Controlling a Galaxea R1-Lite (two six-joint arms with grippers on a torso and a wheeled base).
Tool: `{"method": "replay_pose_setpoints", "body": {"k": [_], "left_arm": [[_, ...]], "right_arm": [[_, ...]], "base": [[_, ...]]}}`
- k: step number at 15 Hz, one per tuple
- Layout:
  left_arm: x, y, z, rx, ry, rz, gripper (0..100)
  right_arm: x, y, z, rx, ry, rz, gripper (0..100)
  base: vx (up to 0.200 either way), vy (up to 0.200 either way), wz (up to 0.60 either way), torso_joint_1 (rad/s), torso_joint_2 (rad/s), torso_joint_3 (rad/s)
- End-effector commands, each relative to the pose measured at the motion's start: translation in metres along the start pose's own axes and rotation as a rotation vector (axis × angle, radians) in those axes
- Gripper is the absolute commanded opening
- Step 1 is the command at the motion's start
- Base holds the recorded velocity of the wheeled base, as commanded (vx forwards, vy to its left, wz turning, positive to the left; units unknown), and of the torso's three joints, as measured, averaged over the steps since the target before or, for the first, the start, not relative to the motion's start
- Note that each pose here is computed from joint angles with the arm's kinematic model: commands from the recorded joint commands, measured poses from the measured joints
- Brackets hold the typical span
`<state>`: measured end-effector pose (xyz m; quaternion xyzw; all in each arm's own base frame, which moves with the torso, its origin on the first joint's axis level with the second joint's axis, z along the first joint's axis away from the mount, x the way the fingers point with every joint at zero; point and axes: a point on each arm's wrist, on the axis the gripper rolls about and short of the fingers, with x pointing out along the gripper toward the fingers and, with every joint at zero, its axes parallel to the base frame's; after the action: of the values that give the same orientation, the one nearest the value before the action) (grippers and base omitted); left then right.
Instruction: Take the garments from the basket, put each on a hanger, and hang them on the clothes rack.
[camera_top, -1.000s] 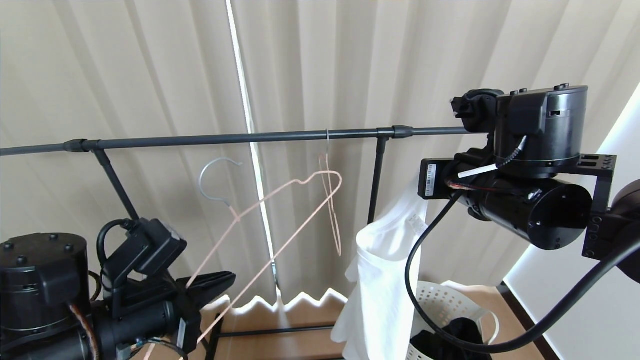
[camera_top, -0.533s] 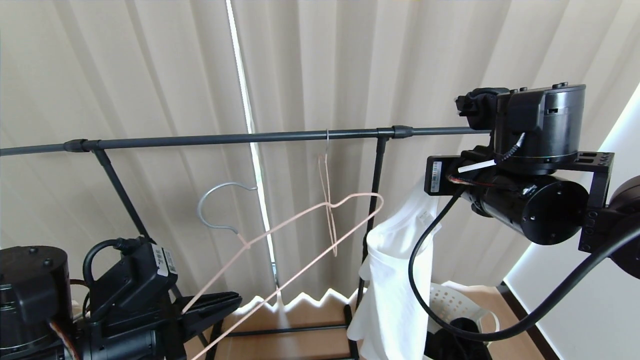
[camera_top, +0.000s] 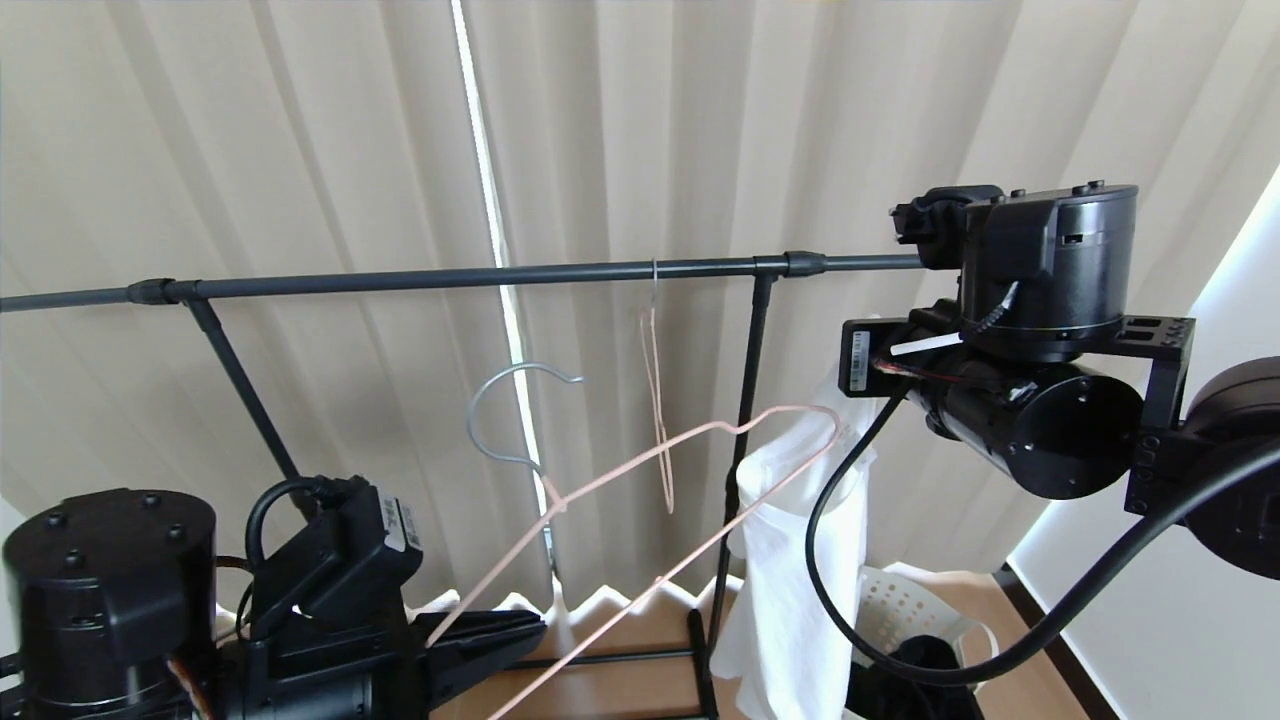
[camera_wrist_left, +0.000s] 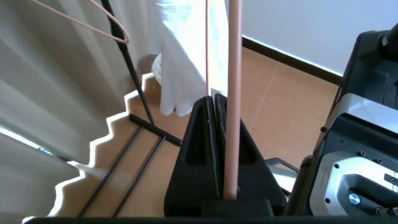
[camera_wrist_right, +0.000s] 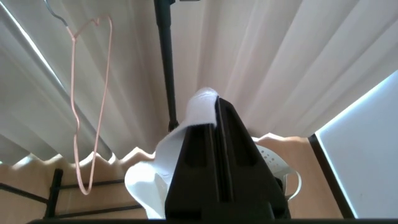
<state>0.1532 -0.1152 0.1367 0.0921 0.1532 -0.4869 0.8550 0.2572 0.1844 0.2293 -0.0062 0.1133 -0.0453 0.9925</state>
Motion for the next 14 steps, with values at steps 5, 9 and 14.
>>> {"method": "replay_pose_setpoints", "body": {"k": [5, 9, 14], "left_arm": [[0.023, 0.006, 0.008, -0.057, -0.019, -0.017, 0], [0.032, 0.009, 0.008, -0.071, -0.041, -0.015, 0], [0.043, 0.013, 0.013, -0.09, -0.051, 0.034, 0]], "right_arm": [[0.0, 0.006, -0.006, -0.016, 0.013, 0.013, 0], [-0.003, 0.009, -0.008, -0.023, 0.016, 0.023, 0], [-0.005, 0.011, -0.01, -0.032, 0.014, 0.005, 0]], "base": [[0.0, 0.0, 0.0, 0.0, 0.0, 0.0], [0.0, 0.0, 0.0, 0.0, 0.0, 0.0], [0.0, 0.0, 0.0, 0.0, 0.0, 0.0]]}}
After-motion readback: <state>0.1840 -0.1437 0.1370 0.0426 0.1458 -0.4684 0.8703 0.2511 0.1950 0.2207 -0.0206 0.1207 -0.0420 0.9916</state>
